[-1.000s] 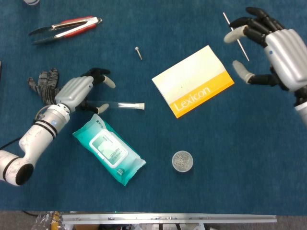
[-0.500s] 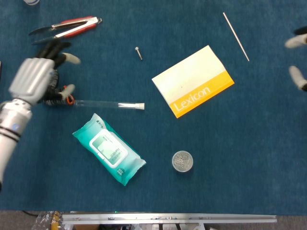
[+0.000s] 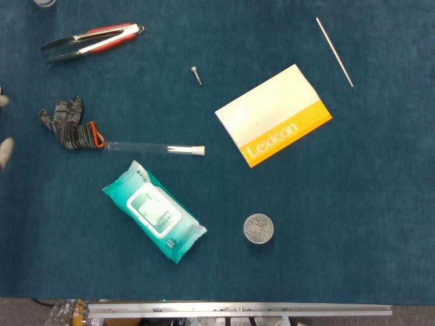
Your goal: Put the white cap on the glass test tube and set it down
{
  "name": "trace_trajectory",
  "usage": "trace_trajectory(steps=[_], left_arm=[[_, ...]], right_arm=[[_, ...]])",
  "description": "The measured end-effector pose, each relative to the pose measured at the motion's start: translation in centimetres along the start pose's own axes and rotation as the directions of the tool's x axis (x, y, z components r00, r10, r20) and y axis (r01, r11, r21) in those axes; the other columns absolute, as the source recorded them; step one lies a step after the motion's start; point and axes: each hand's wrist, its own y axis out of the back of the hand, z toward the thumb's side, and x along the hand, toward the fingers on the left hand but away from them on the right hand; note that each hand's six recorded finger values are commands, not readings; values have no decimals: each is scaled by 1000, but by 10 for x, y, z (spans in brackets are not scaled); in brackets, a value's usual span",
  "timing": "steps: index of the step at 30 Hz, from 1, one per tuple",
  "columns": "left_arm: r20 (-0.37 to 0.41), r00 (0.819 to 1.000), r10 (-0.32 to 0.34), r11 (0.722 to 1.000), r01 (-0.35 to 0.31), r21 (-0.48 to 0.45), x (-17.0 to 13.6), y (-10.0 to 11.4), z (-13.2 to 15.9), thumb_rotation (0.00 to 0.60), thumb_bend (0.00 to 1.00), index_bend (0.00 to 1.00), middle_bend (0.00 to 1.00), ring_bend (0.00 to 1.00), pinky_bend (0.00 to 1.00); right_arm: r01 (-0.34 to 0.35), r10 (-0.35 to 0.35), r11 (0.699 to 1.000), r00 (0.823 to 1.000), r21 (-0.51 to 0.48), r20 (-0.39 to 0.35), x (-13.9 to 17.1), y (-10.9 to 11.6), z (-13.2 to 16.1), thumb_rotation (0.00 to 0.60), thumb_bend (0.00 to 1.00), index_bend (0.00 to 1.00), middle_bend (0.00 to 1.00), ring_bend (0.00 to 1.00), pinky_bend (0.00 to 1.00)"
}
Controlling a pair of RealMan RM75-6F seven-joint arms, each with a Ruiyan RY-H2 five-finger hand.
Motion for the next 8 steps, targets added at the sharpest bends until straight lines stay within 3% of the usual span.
trace_trajectory(steps=[8], left_arm=[[-94, 994, 55, 998, -54, 17, -37, 18, -26, 600, 295, 284, 124, 0, 62]], right_arm=[[22, -20, 1000, 996, -15, 82, 22, -1, -31, 600, 330, 369, 261, 90, 188]])
